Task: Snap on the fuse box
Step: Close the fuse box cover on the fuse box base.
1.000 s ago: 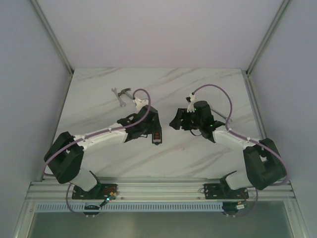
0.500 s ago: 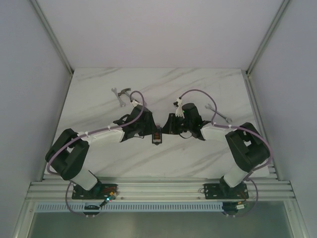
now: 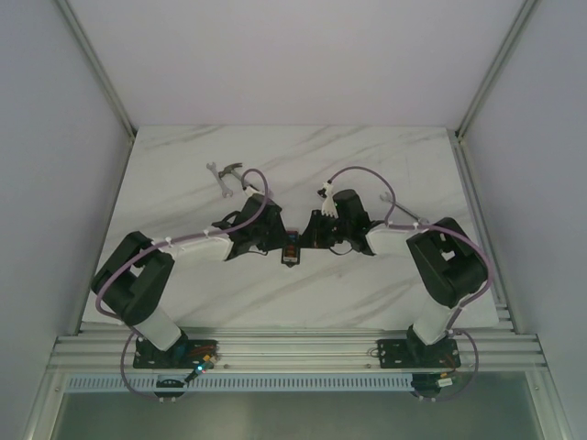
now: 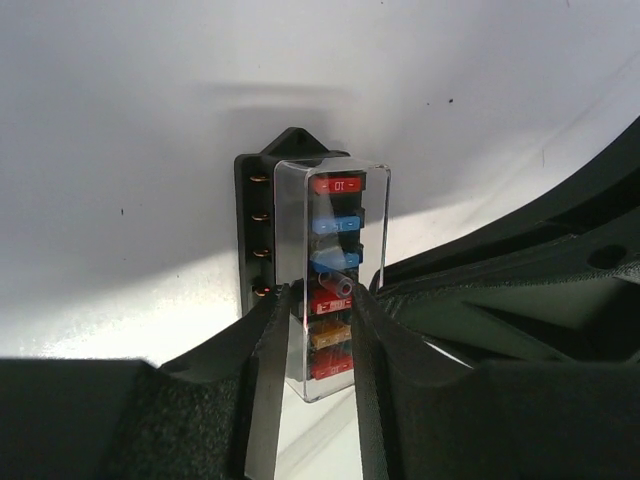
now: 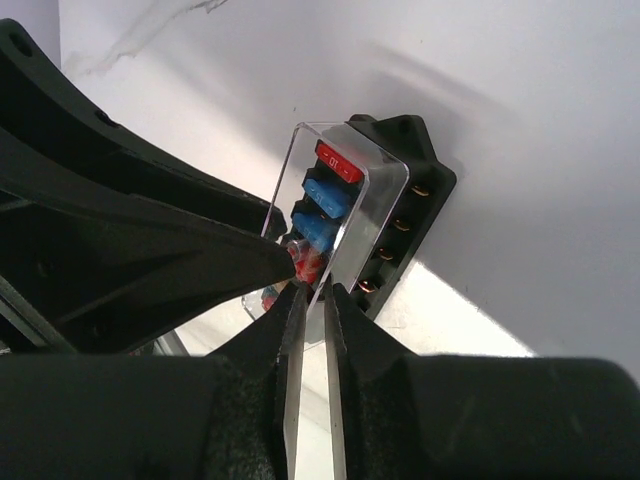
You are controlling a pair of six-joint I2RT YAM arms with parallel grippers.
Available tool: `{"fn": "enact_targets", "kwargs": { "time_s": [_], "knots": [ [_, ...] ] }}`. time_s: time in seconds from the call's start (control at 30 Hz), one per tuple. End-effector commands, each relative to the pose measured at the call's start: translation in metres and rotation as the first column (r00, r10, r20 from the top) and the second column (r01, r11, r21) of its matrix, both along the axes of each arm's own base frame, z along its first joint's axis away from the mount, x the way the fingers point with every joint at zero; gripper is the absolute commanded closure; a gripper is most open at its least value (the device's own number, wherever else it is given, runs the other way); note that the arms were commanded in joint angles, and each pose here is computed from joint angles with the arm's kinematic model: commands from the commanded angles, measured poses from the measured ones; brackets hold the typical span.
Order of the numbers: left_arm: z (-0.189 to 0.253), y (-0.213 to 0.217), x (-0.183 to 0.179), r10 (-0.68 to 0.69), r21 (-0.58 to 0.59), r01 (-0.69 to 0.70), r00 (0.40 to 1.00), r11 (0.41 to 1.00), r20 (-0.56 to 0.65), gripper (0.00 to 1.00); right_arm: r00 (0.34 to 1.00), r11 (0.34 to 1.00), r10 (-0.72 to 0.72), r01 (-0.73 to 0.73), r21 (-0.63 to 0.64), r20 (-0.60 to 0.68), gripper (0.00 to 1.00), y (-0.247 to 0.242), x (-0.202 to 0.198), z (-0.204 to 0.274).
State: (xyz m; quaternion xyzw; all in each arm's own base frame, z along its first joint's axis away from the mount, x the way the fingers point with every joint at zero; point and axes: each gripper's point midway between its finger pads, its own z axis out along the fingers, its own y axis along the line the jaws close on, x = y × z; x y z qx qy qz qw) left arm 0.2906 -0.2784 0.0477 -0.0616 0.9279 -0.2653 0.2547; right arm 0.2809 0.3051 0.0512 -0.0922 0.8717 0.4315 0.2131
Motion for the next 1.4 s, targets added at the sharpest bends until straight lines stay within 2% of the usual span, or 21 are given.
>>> {"fn": "enact_targets", "kwargs": {
  "time_s": [0.0,0.17,0.4,0.67,0.9,1.13,1.37],
  "knots": [
    [-0.046,0.006,-0.035,-0.035,0.040,0.041,0.989,0.998,-0.144,0.65,0.997,0.990,0.015,-0.026,-0.136,-0.082,0.83,-0.007,-0.018,-0.042],
    [-0.064,0.011,-0.062,-0.039,-0.016,0.036,0.973,0.999,-0.228,0.68,0.997,0.983,0.016,-0.031,-0.180,-0.082,0.84,-0.004,-0.020,-0.049],
    [-0.065,0.015,-0.085,-0.037,-0.088,0.013,0.961,0.996,-0.274,0.68,0.999,0.986,0.032,-0.033,-0.163,-0.009,0.80,0.003,-0.006,-0.024],
    [-0.001,0.014,-0.045,0.007,-0.169,-0.018,0.998,0.986,-0.065,0.58,0.996,0.993,0.013,-0.003,-0.114,0.091,0.70,0.008,0.008,0.021],
    [0.021,0.026,-0.004,0.062,-0.158,-0.056,0.997,0.986,0.036,0.50,0.993,0.994,-0.044,0.055,-0.094,0.112,0.67,0.008,0.025,0.033],
    [0.003,0.019,0.021,0.037,-0.114,-0.034,0.999,0.993,0.017,0.51,0.995,0.993,-0.055,0.063,-0.101,0.081,0.68,0.012,0.033,0.020],
    [-0.030,0.015,0.009,0.012,-0.098,-0.020,0.996,0.995,-0.085,0.64,0.999,0.990,-0.028,0.031,-0.136,0.022,0.74,0.014,0.028,-0.001]
  ]
}}
